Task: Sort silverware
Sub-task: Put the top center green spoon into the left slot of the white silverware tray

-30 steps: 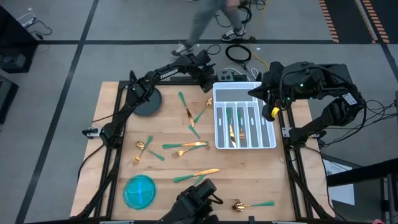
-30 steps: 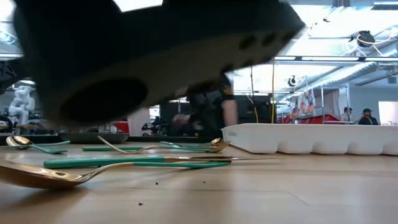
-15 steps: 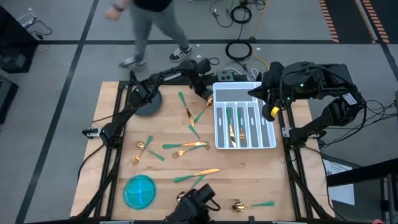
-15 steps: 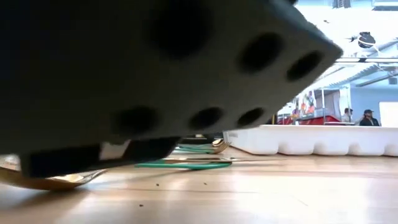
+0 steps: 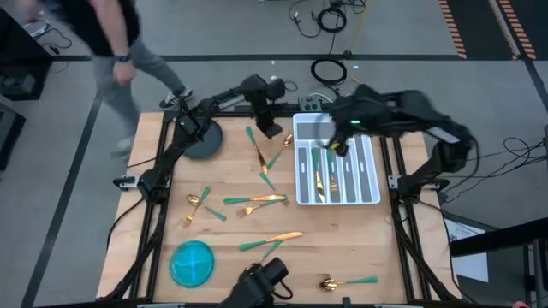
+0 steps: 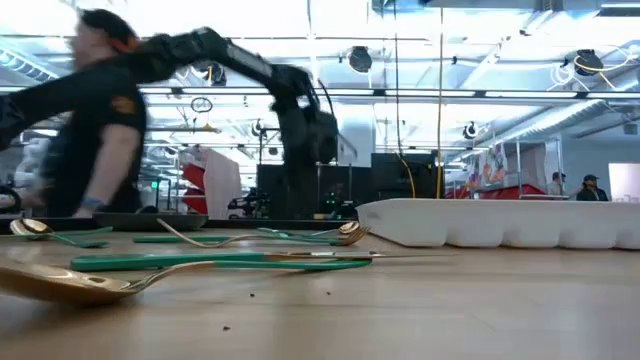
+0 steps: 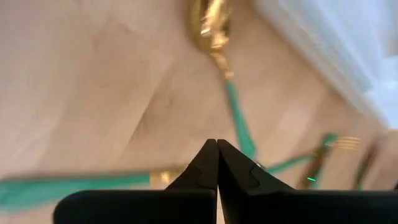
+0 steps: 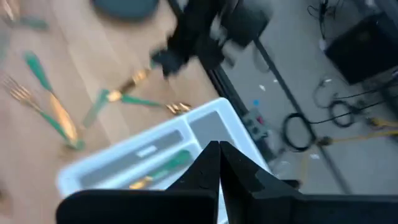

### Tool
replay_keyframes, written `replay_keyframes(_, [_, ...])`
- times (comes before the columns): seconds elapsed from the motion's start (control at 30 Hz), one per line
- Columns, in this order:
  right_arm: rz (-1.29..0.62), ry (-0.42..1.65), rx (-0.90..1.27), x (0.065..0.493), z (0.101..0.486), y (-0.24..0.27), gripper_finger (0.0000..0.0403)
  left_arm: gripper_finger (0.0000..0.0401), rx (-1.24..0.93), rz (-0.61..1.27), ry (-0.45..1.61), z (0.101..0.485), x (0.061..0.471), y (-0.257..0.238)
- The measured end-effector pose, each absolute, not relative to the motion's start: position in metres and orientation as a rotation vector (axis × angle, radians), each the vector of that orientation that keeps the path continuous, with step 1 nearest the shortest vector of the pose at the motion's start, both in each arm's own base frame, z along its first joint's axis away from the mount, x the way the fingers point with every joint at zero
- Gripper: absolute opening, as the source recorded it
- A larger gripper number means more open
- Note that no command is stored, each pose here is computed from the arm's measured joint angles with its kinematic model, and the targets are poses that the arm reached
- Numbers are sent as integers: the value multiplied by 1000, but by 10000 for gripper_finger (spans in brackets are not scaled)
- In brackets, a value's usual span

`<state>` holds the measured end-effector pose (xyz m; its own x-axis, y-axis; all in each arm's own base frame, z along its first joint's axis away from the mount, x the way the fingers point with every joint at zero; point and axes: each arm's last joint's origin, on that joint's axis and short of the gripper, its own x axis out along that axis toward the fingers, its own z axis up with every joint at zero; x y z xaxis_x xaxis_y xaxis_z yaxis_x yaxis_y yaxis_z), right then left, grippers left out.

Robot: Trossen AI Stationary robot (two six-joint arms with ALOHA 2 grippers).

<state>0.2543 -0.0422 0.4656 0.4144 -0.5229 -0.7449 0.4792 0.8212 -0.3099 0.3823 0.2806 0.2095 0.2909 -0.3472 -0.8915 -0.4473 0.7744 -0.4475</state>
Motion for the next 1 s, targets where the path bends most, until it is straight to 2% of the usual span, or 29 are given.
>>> replay_keyframes(0.1, [-609, 1115, -160, 278, 439, -68, 10, 0, -661, 84, 1208, 268, 367, 270])
replay_keyframes(0.2, [-510, 1203, -173, 298, 415, -96, 38, 0, -558, 87, 1079, 338, 341, 247])
replay_keyframes(0.37, [-380, 1166, -232, 332, 386, -140, 115, 0, -356, 97, 789, 456, 275, 179])
replay_keyframes(0.53, [-162, 1195, -364, 378, 336, -158, 187, 0, -187, 160, 460, 538, 196, 100])
replay_keyframes(0.7, [74, 1268, -323, 407, 279, -161, 210, 0, -134, 221, 195, 577, 127, 47])
replay_keyframes(1.0, [193, 1309, -419, 434, 223, -169, 207, 0, -104, 278, 22, 591, 56, 17])
